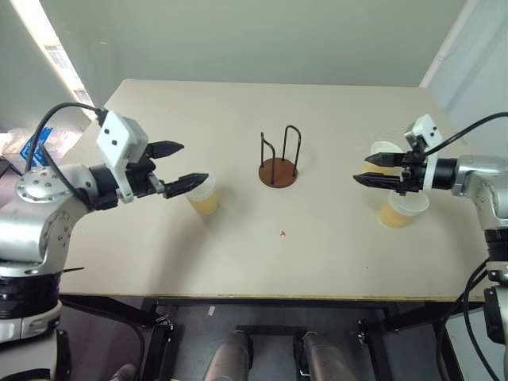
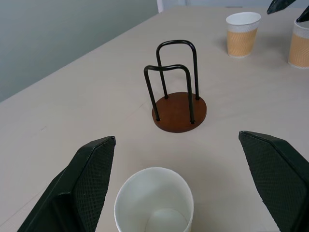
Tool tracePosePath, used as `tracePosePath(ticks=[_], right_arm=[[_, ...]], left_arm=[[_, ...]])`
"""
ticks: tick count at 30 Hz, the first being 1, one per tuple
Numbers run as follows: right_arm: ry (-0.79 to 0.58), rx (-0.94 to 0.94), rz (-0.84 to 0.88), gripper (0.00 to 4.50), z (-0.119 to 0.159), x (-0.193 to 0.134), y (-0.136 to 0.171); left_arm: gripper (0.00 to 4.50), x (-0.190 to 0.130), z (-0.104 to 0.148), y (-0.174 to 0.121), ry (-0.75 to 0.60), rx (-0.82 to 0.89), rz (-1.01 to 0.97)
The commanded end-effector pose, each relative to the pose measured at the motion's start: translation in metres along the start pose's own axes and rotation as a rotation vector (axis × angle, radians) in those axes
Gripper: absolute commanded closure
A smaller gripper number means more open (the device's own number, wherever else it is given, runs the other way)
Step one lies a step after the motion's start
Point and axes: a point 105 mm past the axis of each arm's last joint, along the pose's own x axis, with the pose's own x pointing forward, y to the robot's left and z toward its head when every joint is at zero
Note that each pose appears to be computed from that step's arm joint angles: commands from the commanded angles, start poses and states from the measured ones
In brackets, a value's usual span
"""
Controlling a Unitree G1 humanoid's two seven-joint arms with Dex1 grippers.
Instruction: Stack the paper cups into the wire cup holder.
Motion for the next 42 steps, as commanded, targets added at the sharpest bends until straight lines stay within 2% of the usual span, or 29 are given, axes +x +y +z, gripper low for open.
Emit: tracePosePath(ticks=[1,14,19,22,26,32,34,38,42], right_arm=[[-0.062,-0.043,-0.047,0.79,0.018,-0.009,-0.004],[-0.065,-0.025,-0.088,0.79,0.028,-0.016,-0.002],[-0.105,0.059,-0.055,0.79,0.034,-0.022,0.007],[-0.113,0.097,-0.052,0.79,0.037,-0.026,0.013],[-0.133,0.11,-0.04,0.79,0.041,-0.029,0.024],[-0.171,-0.011,0.015,0.79,0.05,-0.031,0.047],[-0.159,0.014,0.027,0.79,0.048,-0.033,0.049],[-0.152,0.043,0.02,0.02,0.046,-0.036,0.05],[-0.136,0.013,-0.002,0.02,0.044,-0.035,0.051]], left_arm=[[0.0,0.0,0.012,0.003,-0.029,0.044,-0.001],[0.0,0.012,0.006,-0.001,-0.05,0.015,-0.036],[0.0,0.022,0.011,0.004,-0.06,0.021,-0.042],[0.0,0.03,0.011,0.009,-0.062,0.014,-0.027],[0.0,0.048,0.008,0.001,-0.061,-0.014,-0.089],[0.0,0.072,0.009,0.001,-0.044,-0.004,-0.139],[0.0,0.08,0.009,-0.001,-0.036,0.008,-0.166],[0.0,0.094,0.01,-0.003,-0.023,0.023,-0.211],[0.0,0.104,0.005,-0.007,0.008,0.023,-0.253]])
